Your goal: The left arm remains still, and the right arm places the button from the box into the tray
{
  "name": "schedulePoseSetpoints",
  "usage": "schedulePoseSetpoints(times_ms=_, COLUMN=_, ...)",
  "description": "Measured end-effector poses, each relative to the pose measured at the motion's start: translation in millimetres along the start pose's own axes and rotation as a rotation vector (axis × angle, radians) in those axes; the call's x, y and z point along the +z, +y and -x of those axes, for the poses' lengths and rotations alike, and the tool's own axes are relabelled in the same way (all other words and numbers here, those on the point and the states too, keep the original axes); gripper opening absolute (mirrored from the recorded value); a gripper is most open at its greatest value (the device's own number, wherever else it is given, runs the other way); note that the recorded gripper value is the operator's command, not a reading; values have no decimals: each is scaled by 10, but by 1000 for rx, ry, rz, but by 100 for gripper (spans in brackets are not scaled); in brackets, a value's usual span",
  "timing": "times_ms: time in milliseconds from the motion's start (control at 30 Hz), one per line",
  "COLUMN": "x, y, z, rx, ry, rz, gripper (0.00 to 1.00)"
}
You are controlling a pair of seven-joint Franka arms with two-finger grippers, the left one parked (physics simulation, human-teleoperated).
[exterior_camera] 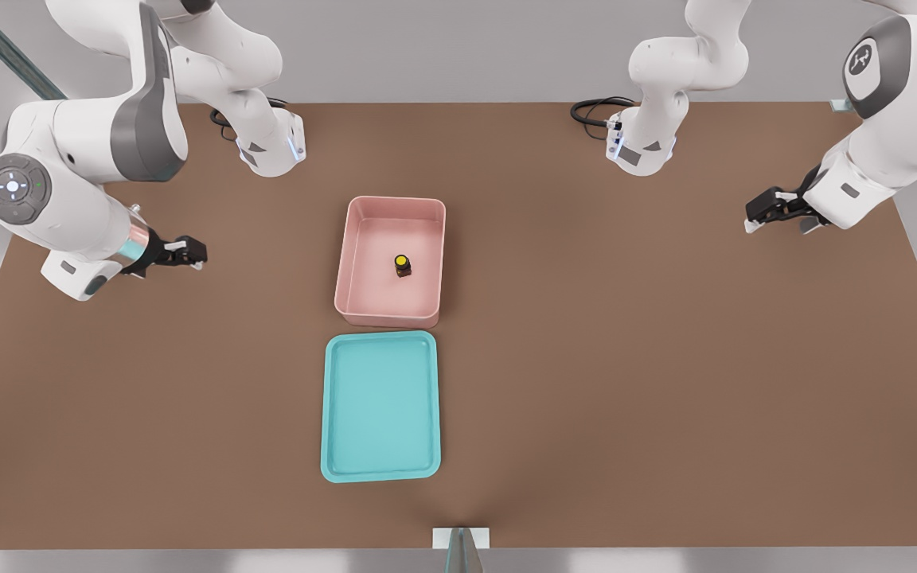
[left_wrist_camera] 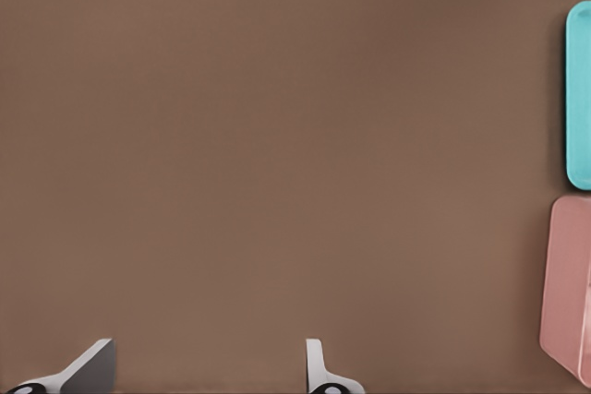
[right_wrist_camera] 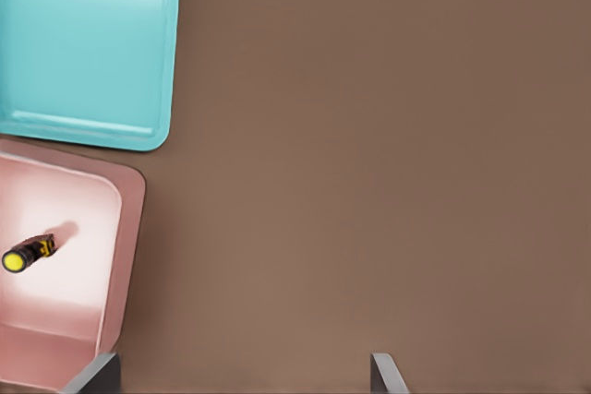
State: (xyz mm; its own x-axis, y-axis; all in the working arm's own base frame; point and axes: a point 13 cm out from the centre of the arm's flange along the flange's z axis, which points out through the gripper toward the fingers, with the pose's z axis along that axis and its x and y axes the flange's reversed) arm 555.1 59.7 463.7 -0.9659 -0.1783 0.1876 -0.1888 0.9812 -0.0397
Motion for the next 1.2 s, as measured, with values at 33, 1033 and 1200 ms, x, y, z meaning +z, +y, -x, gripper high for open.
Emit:
schedulePoseSetpoints(times_ms=33, x=7, y=6, z=-3, rx=-4, ry=3, rz=0, gripper=100)
schedulePoseSetpoints(times_ms=1033, x=3906, y=3811, z=-504, rx=-206, ry=-109, rz=-22, gripper=100)
schedulePoseSetpoints(times_ms=1200, x=4034, y=3824, z=-518, rx=-169, ry=-140, rz=5, gripper=100)
